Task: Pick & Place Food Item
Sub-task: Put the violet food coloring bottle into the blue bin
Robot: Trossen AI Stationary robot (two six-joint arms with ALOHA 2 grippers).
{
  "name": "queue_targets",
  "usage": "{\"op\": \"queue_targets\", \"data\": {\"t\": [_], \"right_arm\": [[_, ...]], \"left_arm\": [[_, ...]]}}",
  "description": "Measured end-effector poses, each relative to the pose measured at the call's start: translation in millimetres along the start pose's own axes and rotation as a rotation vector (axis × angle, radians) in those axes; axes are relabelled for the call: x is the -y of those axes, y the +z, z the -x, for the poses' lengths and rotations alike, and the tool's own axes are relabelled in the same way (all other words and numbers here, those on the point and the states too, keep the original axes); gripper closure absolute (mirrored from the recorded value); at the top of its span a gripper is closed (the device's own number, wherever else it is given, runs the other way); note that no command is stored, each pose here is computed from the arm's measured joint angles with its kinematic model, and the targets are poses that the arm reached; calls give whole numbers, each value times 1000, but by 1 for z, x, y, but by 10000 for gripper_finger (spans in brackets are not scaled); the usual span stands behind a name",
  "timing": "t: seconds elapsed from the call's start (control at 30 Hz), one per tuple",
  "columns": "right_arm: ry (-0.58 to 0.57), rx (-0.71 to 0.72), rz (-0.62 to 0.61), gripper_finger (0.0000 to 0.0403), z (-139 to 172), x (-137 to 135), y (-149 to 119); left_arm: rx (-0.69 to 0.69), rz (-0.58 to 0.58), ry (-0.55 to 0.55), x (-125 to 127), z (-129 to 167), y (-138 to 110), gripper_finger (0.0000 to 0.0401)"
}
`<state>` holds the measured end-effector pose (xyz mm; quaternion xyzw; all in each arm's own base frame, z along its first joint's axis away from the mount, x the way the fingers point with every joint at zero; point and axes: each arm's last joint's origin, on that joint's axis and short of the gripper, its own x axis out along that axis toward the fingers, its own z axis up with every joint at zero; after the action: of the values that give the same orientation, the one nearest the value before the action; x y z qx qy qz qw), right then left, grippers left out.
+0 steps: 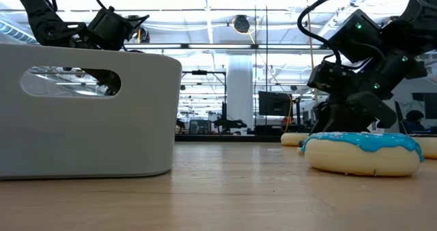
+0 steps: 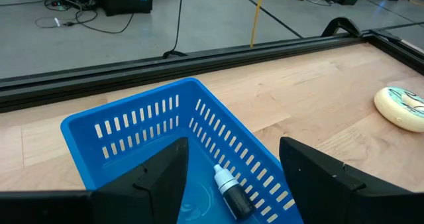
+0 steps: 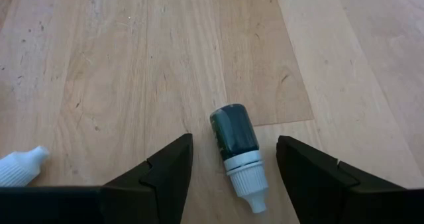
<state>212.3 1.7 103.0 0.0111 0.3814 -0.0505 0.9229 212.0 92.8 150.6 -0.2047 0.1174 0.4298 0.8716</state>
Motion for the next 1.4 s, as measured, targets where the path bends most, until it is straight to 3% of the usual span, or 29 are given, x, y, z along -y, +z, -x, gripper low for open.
{"op": "queue_targets", "data": {"t": [0.27,0.97,1.1,1.23,1.4], "right_arm": [[0,-1,0,204,0,0,0],[54,11,10,329,0,-2,1],[52,58,32,327,0,-2,5],[51,136,94,319,1,-2,12],[12,256,185,324,3,-2,24]], "left_arm": [[0,0,0,0,0,0,162],[-3,22,-6,0,0,0,162],[-26,119,-80,3,0,1,162],[-60,231,-229,10,2,3,162],[-49,283,-351,25,9,4,162]]}}
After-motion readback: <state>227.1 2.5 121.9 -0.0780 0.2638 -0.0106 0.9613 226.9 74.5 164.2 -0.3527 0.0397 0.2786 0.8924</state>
